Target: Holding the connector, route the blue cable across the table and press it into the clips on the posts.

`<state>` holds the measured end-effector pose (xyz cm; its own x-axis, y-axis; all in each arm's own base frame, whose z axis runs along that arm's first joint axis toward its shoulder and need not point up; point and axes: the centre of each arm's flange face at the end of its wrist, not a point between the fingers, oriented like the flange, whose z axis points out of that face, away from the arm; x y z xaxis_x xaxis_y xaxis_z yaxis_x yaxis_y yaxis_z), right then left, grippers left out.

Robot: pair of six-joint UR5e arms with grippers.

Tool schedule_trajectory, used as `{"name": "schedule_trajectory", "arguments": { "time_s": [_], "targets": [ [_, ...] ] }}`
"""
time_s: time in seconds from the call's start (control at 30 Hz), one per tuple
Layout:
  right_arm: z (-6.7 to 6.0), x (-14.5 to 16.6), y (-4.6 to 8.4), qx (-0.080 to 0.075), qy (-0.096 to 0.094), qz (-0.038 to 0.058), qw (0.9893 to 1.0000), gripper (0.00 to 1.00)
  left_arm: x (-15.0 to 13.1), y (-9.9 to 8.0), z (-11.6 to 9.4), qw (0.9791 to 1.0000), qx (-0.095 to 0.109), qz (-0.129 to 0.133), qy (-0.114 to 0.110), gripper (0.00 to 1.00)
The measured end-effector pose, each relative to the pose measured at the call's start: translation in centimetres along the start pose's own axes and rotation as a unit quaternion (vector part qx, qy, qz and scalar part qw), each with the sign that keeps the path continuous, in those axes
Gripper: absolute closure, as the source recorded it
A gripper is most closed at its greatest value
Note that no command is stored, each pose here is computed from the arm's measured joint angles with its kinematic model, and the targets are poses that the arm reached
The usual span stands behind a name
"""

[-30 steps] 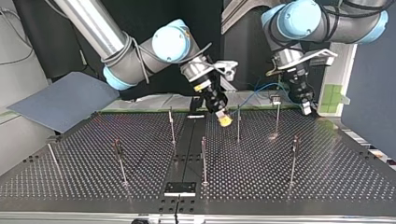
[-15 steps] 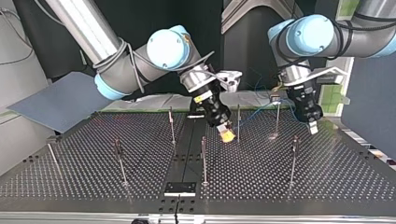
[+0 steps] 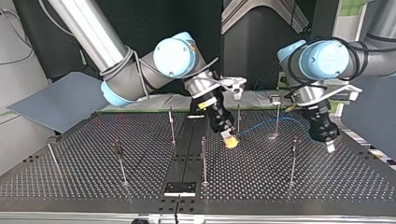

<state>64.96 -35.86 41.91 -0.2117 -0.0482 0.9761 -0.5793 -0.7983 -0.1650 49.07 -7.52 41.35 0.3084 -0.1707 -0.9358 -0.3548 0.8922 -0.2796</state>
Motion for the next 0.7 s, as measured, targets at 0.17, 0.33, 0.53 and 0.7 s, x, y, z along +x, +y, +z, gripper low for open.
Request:
{"name": "schedule_trajectory", "arguments": {
  "time_s": [0.17, 0.33, 0.53, 0.7],
  "targets": [
    [-0.1, -0.3, -0.6, 0.004, -0.002, -0.001, 1.0, 1.0, -1.2, 1.4, 0.4, 0.9995, -0.029, 0.014, -0.001, 1.0],
    [0.0, -0.6, -0.5, -0.003, -0.002, -0.0011, 1.0, 1.0, -0.4, 2.1, -0.1, 0.9994, -0.03, 0.011, 0.011, 1.0],
    [0.7, -2.8, 0.3, -0.01, -0.014, -0.0017, 0.9999, 1.0, 1.4, 2.1, 0.3, 0.9998, -0.007, -0.012, 0.015, 1.0],
    [1.4, -3.3, 0.8, -0.014, -0.013, -0.0023, 0.9998, 1.0, 2.5, 2.1, 1.3, 0.9997, 0.009, -0.021, 0.011, 1.0]
  ]
}}
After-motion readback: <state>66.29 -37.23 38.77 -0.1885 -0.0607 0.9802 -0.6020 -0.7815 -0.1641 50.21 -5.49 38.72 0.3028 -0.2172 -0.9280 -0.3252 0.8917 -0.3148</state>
